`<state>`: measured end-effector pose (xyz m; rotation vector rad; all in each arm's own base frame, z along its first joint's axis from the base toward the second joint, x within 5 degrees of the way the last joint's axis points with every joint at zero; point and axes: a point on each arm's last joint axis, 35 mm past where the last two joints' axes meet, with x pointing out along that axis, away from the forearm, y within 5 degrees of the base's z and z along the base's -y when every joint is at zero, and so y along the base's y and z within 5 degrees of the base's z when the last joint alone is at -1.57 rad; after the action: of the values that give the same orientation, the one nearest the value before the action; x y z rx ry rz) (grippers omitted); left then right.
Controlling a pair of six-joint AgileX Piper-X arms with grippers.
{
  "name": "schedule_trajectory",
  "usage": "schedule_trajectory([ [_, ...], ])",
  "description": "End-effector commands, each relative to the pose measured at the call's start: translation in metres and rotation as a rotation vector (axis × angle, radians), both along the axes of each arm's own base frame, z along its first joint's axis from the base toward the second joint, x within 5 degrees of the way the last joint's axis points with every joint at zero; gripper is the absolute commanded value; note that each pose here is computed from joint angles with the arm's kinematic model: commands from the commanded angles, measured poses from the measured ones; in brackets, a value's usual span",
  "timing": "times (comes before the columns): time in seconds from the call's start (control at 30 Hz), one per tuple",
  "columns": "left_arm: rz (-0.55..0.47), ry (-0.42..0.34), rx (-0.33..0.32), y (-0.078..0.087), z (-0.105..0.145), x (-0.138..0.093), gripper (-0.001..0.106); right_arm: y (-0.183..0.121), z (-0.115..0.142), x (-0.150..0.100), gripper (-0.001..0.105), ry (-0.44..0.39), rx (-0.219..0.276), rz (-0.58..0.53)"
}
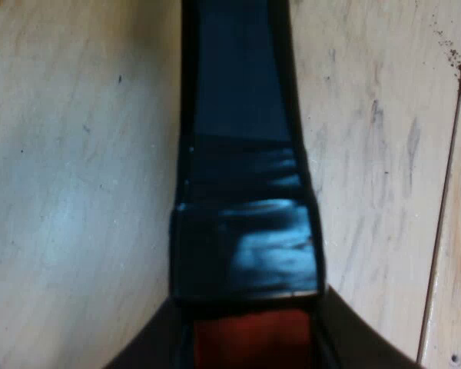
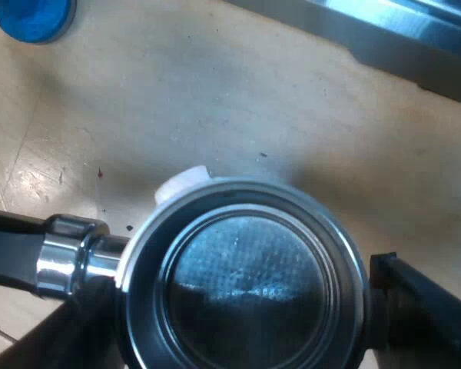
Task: Put the handle in the coffee machine
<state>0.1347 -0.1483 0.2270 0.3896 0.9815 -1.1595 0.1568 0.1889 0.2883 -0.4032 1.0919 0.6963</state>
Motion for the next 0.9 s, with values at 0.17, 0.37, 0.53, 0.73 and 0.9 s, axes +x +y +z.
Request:
schedule_trajectory([
  [0.17,-0.066,0.032,-0.063,-0.003,0.003,-0.003,0.0,-0.005,0.006,-0.003,0.083,0.02,0.0,-0.006],
  [0.37,-0.074,0.036,-0.077,-0.004,0.004,-0.003,0.0,-0.004,0.006,-0.003,0.105,0.02,0.003,0.003],
  [0.53,-0.074,0.036,-0.077,-0.004,0.004,-0.003,0.0,-0.005,0.006,-0.002,0.105,-0.016,-0.028,-0.012],
  [0.73,-0.04,0.03,-0.08,0.0,0.006,-0.001,0.0,-0.012,0.015,-0.005,0.105,-0.072,-0.024,-0.022],
  [0.9,0.02,-0.003,-0.111,0.011,0.016,0.002,0.0,-0.022,0.03,-0.012,0.105,-0.142,0.002,-0.042],
])
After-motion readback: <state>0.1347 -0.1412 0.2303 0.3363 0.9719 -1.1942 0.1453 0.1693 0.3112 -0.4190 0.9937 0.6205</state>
